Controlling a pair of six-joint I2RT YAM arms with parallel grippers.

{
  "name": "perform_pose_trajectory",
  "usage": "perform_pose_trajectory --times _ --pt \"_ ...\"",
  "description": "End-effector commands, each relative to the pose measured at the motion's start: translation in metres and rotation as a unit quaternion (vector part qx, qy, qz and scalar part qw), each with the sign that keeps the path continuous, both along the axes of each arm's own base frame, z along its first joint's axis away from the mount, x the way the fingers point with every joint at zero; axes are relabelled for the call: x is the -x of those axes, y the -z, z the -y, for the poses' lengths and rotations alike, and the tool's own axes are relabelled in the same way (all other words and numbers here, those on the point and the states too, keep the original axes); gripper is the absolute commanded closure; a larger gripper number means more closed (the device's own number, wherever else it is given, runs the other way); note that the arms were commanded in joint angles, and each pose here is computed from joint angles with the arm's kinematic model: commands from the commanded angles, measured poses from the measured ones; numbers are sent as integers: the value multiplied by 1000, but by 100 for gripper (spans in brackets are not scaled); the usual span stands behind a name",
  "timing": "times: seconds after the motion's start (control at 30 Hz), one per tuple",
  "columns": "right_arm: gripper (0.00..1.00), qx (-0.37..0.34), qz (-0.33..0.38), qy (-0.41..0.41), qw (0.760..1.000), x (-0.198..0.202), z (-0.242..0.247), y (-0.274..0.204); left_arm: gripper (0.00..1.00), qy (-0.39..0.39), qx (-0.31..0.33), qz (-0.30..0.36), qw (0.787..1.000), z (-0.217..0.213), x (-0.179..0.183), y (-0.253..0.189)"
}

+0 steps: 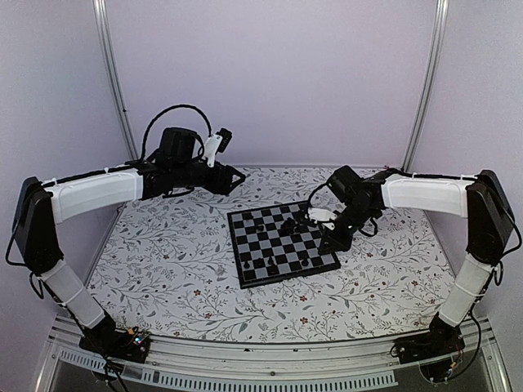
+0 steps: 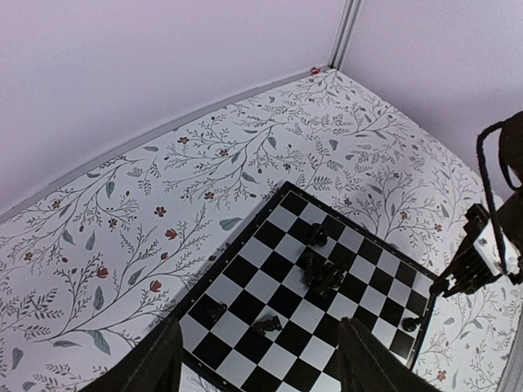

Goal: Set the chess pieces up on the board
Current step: Place the chess piece on the chessboard.

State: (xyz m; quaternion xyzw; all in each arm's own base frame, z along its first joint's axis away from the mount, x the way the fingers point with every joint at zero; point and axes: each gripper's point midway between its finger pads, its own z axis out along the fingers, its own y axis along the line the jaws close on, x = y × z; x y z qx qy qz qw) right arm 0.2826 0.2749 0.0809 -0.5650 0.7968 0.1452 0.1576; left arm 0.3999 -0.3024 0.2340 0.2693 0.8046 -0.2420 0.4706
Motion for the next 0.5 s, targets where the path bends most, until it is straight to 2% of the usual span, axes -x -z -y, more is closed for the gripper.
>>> perform_pose_trajectory --times 0.0,0.47 --pt "96 -19 26 -16 999 3 -1 -5 34 -2 4 10 1000 -1 -8 -9" --pt "95 -21 -1 -17 1000 -2 -11 18 34 0 4 11 1000 -1 -7 -10"
